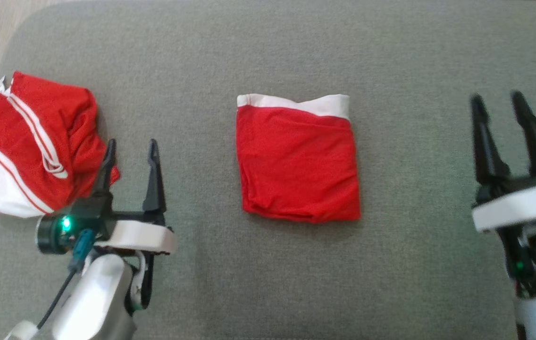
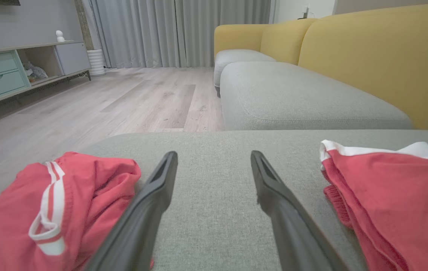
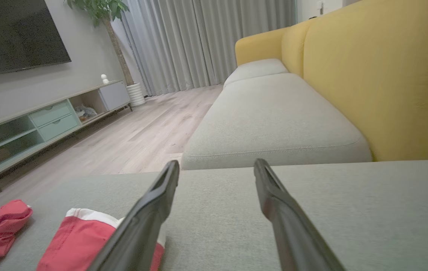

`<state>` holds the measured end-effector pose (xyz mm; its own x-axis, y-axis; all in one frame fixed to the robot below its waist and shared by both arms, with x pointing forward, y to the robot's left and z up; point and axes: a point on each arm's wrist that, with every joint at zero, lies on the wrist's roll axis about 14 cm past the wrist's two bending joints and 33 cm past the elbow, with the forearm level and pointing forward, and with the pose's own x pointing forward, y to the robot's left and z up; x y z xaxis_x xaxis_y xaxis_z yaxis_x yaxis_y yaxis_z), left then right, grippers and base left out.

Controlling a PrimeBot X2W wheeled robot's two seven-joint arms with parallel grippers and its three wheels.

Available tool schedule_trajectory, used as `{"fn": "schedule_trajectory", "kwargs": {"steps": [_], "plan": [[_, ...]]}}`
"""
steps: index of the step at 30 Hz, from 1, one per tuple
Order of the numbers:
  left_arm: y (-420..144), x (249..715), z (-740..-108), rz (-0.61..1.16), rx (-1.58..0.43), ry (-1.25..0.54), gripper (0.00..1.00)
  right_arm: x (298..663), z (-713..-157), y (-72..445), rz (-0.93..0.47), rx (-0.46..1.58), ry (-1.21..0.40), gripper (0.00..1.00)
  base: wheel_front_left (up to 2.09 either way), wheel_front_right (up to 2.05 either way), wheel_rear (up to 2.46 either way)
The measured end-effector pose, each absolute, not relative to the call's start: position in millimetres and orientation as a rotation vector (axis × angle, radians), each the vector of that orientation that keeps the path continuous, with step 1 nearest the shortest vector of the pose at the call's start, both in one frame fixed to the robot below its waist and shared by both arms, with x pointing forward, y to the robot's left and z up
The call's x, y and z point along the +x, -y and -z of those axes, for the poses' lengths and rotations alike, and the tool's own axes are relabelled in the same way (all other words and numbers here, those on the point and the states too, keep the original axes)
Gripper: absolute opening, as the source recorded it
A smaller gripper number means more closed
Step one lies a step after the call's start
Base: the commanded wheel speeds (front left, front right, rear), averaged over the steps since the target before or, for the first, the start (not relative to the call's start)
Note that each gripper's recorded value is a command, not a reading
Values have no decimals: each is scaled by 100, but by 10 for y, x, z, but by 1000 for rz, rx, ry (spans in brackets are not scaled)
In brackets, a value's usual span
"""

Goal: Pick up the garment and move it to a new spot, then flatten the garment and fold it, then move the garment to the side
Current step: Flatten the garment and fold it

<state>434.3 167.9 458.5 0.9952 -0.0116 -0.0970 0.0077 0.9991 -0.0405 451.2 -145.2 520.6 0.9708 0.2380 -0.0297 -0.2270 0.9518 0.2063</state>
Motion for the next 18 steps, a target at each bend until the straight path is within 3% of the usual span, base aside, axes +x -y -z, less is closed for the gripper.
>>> {"fn": "schedule_trajectory", "kwargs": {"steps": [5,18], "plan": [[-1790,4238,-4639,-4,-12,-81,100,4281,-5199,1628,-167,190,-74,100,0,0,0],[-1919,3785,-4610,-4,8,-154,100,3800,-5179,1637,-147,193,-126,100,0,0,0]]}}
